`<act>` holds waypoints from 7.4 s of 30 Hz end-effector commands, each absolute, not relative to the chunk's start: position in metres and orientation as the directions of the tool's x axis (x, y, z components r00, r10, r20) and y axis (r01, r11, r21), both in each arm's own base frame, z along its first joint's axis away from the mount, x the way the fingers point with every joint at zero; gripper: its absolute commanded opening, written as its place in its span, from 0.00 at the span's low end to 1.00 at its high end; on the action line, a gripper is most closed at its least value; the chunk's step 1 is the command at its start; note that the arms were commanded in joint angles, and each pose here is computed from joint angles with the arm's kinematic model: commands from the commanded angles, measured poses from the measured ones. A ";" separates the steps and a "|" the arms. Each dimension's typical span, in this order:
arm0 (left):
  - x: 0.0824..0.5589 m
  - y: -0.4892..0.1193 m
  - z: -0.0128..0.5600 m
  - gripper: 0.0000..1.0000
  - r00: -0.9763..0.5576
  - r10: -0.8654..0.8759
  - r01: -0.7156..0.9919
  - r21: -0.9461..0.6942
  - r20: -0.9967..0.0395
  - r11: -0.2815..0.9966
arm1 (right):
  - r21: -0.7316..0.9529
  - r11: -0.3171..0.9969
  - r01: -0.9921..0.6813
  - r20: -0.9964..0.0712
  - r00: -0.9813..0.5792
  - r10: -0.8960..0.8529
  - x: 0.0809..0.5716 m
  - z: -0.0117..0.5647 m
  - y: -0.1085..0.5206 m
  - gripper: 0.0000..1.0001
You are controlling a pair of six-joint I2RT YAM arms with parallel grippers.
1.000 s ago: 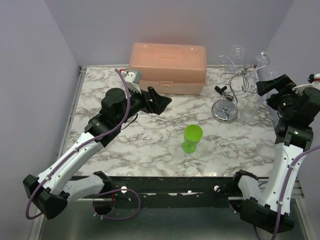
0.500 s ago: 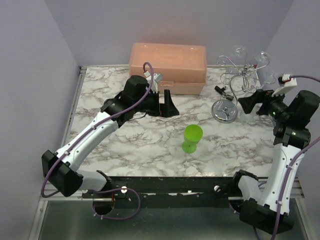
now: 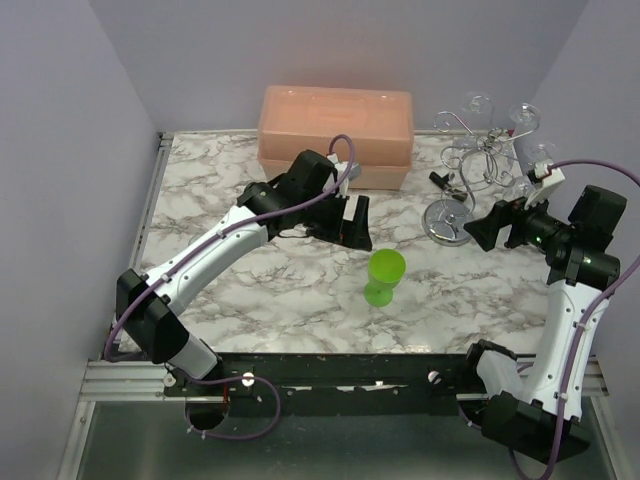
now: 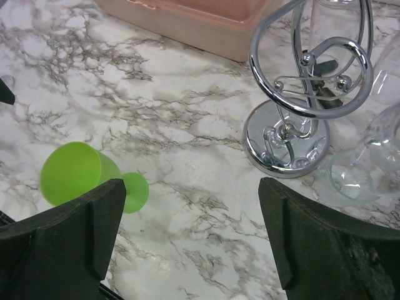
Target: Place the wine glass upside down on the wine glass rack
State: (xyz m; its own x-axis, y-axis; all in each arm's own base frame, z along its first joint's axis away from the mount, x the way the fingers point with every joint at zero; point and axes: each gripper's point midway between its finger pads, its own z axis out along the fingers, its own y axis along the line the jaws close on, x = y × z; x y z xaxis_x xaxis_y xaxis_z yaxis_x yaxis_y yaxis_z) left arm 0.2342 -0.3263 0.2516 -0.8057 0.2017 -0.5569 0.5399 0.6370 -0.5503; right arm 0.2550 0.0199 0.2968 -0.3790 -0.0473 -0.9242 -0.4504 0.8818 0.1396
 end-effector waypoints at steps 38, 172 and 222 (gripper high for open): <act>0.225 -0.365 0.180 0.42 -0.825 0.396 0.556 -0.448 -0.403 0.700 | 0.183 0.874 -0.450 -0.884 -0.464 -0.053 0.247 0.261 0.019 1.00; 0.256 -0.230 0.347 0.71 -0.468 -0.457 0.641 -0.647 -0.756 0.413 | -0.826 0.442 -0.350 -0.513 0.140 -0.847 0.333 0.383 -0.016 0.01; 0.246 -0.229 0.344 0.71 -0.483 -0.448 0.645 -0.652 -0.752 0.399 | -0.700 0.616 -0.362 -0.620 -0.121 -0.775 0.292 0.364 -0.034 0.39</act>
State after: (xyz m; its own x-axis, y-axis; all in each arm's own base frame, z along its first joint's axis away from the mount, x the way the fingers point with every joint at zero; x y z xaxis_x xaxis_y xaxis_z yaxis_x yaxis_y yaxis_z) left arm 0.2457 -0.2290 0.3370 -0.4924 -0.4470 -0.7468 0.6309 0.4077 -0.6601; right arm 0.3075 -0.0317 0.3647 -0.0629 -0.7962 -0.6018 -0.3589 0.5807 -0.7307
